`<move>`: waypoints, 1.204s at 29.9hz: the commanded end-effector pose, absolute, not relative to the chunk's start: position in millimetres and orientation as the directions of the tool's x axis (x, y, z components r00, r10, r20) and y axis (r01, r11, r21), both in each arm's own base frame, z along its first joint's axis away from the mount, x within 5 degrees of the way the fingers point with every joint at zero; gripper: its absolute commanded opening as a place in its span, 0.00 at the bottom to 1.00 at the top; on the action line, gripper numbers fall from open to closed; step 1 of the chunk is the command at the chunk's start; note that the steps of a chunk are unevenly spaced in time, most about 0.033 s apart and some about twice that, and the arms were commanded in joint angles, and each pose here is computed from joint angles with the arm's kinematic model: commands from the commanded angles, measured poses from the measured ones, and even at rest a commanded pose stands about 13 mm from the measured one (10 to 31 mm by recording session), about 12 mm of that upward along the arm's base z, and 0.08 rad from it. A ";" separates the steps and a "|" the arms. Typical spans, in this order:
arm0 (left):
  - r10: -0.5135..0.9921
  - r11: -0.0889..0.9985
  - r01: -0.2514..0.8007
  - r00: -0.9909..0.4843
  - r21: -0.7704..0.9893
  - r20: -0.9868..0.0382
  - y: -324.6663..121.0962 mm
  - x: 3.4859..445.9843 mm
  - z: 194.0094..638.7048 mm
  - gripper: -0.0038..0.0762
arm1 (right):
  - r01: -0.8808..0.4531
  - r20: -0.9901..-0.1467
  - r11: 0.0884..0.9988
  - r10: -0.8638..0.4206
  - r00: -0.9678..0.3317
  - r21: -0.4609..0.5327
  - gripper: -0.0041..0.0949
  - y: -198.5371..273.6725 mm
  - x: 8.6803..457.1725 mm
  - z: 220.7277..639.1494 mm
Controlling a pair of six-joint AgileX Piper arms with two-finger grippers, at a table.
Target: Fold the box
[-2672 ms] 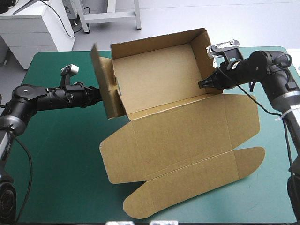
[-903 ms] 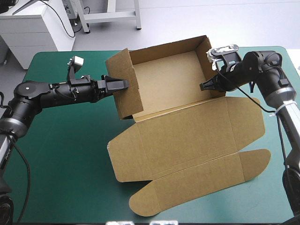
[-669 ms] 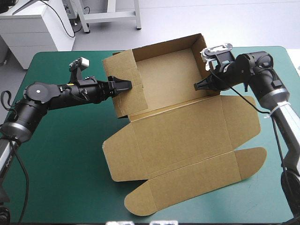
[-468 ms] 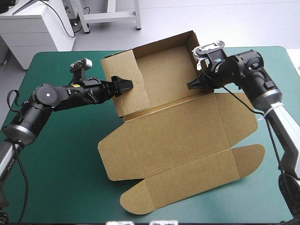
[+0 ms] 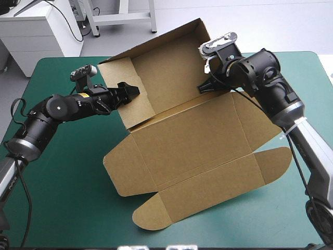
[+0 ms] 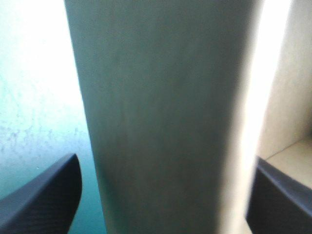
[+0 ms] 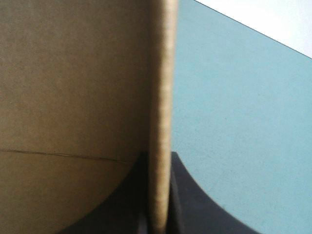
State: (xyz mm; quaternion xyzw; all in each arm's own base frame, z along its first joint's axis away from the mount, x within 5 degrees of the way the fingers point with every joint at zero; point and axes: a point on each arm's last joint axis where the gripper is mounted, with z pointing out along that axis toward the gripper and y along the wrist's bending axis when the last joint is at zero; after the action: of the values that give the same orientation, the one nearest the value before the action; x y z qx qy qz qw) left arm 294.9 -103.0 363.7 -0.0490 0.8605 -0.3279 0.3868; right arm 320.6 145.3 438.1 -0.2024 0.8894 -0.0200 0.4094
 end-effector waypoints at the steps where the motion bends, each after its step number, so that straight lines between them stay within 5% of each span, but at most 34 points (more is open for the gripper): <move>1: -0.397 0.757 0.200 -0.616 -0.622 -0.681 -101.3 289.5 389.1 0.75 | -0.301 -0.801 0.923 -0.364 -0.475 -0.241 0.03 139.0 305.6 471.1; 18: -0.384 0.764 0.232 -0.586 -0.602 -0.713 -132.9 279.8 392.1 0.74 | -0.235 -0.798 0.929 -0.368 -0.478 -0.287 0.03 132.1 307.4 472.8; 22: -0.386 0.763 0.229 -0.590 -0.605 -0.709 -133.4 280.6 391.1 0.56 | -0.229 -0.801 0.933 -0.357 -0.480 -0.278 0.03 132.0 307.4 472.8; 24: -0.391 0.759 0.226 -0.590 -0.610 -0.706 -133.5 280.8 391.1 0.35 | -0.229 -0.801 0.933 -0.357 -0.480 -0.278 0.03 132.0 307.4 472.8; 26: -0.406 0.753 0.223 -0.583 -0.619 -0.704 -133.3 281.4 392.1 0.03 | -0.229 -0.801 0.933 -0.356 -0.482 -0.277 0.03 132.4 308.0 472.1; 36: -0.387 0.761 0.183 -0.642 -0.622 -0.662 -136.4 285.0 380.1 0.04 | -0.206 -0.803 0.946 -0.320 -0.503 -0.248 0.03 131.9 308.0 470.6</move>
State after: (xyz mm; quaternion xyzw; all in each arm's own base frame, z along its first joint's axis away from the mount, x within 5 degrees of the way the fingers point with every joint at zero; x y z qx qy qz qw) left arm 291.3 -134.2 355.2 -0.0570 0.8654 -0.3077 0.3914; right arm 319.3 136.1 442.8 -0.1749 0.8884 -0.0902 0.4147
